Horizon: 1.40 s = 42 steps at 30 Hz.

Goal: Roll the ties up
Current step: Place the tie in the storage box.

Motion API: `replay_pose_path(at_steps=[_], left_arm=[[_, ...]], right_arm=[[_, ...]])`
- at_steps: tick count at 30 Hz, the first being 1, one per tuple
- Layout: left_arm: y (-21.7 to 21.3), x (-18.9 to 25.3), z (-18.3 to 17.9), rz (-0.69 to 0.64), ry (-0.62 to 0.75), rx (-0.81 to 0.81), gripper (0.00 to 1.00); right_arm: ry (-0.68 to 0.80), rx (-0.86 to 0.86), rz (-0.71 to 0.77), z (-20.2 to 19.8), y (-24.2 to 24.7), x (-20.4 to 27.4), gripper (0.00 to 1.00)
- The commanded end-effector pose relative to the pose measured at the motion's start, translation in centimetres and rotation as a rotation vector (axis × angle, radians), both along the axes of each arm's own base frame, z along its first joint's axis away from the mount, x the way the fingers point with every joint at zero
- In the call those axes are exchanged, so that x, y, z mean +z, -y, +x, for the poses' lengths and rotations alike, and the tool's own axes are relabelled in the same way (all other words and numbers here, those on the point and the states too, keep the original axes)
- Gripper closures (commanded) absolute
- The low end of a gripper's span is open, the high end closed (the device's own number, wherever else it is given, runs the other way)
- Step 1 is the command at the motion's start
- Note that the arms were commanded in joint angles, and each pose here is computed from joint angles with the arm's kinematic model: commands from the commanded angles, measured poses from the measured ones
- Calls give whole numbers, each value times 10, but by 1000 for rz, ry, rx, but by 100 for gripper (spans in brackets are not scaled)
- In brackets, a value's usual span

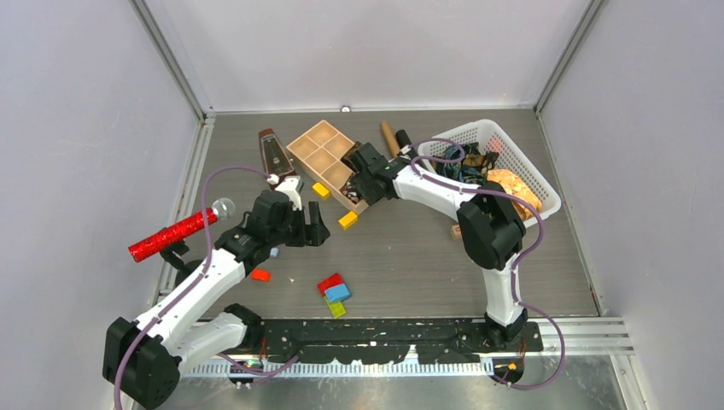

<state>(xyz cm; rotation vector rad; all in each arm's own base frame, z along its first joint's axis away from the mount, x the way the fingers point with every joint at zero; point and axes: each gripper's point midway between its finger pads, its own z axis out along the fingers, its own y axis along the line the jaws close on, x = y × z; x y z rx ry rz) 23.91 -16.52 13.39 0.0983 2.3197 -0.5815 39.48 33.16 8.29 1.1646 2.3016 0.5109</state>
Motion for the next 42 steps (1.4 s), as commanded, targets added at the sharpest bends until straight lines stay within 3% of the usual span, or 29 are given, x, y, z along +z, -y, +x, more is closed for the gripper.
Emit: replay_pose_path(at_steps=[1,9,13,35,42], left_arm=[[-1,12,2,-19,24,12,25],[0,15,3,-22,28,13,25],[0,16,4,-24,27,13,25],[0,15,5,-18,22,14,25],[0,19,9,-12,35,19,25]], right_arm=[[20,-45,-77,8,15,-1,47],[56,-25,-99,8,20,22,29],[75,-14,-95,7,21,33,26],[134,0,-136,-6,41,64,21],[174,94,-175,-14,47,73,23]])
